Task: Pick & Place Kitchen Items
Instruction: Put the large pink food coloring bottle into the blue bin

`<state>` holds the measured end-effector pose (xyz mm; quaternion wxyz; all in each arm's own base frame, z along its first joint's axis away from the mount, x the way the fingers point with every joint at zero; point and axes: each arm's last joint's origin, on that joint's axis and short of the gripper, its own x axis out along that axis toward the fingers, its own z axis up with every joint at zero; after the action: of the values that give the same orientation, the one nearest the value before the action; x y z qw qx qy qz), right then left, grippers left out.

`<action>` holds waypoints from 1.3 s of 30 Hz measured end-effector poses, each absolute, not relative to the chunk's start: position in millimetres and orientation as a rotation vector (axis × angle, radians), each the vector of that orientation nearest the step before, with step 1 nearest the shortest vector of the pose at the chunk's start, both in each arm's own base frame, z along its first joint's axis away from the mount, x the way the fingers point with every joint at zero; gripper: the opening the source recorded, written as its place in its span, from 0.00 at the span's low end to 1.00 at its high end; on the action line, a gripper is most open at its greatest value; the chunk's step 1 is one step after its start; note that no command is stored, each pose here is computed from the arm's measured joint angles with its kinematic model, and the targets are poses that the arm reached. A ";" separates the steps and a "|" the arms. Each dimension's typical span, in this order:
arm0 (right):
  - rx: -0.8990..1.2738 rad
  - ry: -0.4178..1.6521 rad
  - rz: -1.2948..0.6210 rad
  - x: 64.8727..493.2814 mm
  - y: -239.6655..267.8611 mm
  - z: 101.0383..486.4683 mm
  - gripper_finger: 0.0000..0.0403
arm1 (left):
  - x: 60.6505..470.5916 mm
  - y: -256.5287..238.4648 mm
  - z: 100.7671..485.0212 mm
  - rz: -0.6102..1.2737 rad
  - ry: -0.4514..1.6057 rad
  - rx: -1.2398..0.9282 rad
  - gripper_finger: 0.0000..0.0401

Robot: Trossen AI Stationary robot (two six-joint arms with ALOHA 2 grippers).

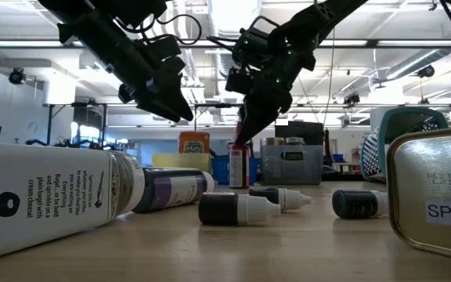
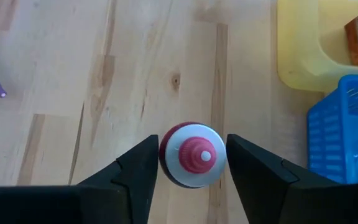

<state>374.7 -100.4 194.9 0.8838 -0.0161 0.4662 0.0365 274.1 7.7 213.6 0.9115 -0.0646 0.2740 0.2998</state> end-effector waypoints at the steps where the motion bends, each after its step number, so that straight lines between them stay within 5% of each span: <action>1: -0.033 0.973 0.076 375.1 -100.5 193.7 0.47 | 274.1 7.6 213.6 0.618 0.565 -0.133 0.68; 27: -0.048 0.955 0.089 376.4 -101.8 196.6 0.28 | 274.1 7.7 213.6 0.618 0.565 -0.133 0.68; 39: -0.090 0.927 0.096 380.1 -104.4 210.3 0.30 | 274.1 7.8 213.6 0.618 0.565 -0.133 0.68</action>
<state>380.1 -104.4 210.3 0.8923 -0.0435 0.4469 0.0461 274.1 7.8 213.6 0.9115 -0.0647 0.2740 0.2999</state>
